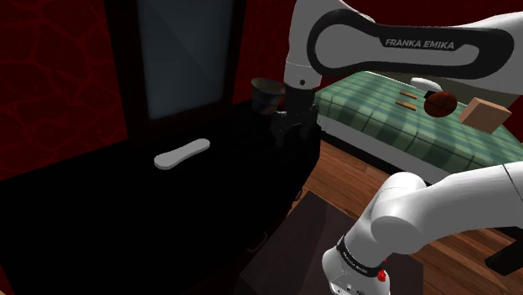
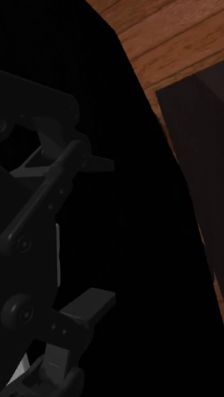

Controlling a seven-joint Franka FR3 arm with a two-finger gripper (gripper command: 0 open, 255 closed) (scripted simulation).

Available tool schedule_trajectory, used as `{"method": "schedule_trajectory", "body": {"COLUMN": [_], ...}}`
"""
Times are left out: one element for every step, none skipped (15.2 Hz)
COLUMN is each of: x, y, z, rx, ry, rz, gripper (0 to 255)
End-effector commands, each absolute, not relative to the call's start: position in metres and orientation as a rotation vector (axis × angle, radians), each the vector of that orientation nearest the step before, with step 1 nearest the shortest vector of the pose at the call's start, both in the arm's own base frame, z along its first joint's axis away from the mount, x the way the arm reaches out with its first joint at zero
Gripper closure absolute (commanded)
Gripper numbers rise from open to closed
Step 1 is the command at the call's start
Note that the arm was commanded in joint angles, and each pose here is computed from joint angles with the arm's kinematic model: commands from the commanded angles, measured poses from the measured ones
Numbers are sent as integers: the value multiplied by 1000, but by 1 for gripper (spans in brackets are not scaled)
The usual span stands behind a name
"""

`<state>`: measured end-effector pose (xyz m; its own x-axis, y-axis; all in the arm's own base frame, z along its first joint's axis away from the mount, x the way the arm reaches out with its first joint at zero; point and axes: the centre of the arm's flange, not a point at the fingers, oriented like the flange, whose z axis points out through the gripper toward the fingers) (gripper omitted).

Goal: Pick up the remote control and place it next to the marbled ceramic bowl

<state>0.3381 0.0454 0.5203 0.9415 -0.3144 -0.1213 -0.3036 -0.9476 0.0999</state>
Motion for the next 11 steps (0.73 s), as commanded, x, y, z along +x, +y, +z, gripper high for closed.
{"method": "schedule_trajectory", "body": {"x": [353, 360, 368, 376, 385, 394, 403, 412, 421, 431, 441], "y": [63, 71, 78, 86, 93, 99, 106, 112, 117, 122, 127], "z": [509, 503, 497, 492, 486, 481, 476, 470, 465, 460, 455], "rx": [3002, 2993, 2983, 2972, 2960, 2947, 2933, 2917, 2900, 2883, 2864], "ry": [-609, -668, -726, -784, -842, -900, -957, -1015, -1072, -1128, -1185], "rz": [-194, -187, -180, -173, -166, -159, -151, -144, -136, -129, -121], "gripper": [0, 0, 0, 0, 0, 0, 0, 0, 0, 0, 0]}}
